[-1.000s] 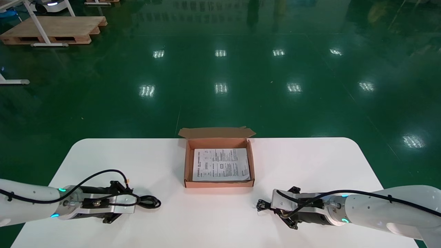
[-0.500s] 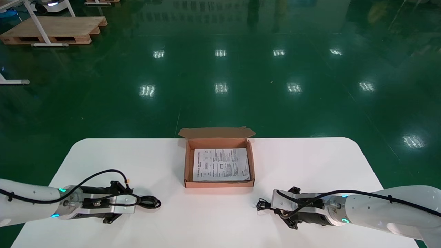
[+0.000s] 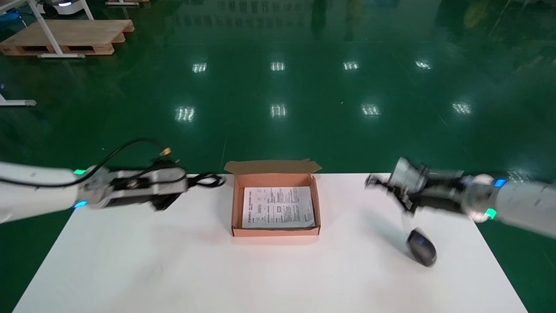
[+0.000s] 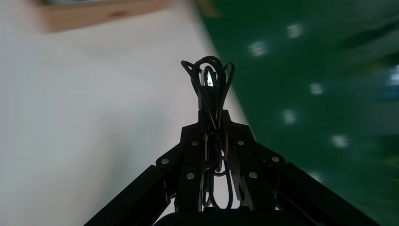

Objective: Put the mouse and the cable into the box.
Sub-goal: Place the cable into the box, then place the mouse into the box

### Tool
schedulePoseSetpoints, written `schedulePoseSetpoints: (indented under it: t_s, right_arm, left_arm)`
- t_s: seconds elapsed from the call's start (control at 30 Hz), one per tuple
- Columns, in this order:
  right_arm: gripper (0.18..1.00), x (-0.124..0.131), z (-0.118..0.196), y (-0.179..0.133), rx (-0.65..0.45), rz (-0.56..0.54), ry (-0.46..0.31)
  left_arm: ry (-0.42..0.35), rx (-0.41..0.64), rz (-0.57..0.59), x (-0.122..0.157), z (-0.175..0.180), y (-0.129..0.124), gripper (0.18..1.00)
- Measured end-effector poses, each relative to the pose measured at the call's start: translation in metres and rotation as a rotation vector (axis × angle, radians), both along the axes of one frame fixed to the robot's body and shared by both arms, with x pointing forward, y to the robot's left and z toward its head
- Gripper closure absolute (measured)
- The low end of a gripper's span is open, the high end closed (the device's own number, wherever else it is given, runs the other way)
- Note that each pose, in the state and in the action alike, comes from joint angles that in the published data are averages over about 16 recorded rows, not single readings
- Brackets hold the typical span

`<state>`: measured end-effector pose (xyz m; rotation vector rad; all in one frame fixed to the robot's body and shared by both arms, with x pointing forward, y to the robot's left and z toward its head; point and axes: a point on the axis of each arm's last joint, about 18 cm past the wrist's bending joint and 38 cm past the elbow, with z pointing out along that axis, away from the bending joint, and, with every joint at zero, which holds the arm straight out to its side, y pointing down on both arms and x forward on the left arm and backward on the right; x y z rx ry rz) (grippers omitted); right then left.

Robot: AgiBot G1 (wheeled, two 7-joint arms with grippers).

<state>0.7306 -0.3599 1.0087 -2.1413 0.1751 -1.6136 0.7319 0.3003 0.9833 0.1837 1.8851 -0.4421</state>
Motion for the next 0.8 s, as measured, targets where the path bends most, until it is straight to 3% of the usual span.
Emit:
schedulePoseSetpoints:
  t_s: [0.17, 0.33, 0.63, 0.8]
  right_arm:
    - [0.947, -0.010, 0.056, -0.020, 0.022, -0.055, -0.118]
    - [0.947, -0.016, 0.088, -0.028, 0.029, -0.083, -0.183]
    - [0.948, -0.018, 0.095, -0.029, 0.030, -0.090, -0.194]
    - [0.948, -0.017, 0.092, -0.029, 0.028, -0.088, -0.188]
  left_arm:
    - [-0.042, -0.040, -0.108, 0.004, 0.022, -0.048, 0.930]
    - [-0.054, -0.065, -0.187, 0.006, 0.029, -0.084, 0.931]
    - [-0.054, -0.076, -0.215, 0.008, 0.028, -0.100, 0.931]
    - [-0.107, -0.024, -0.191, 0.017, 0.019, -0.109, 0.932]
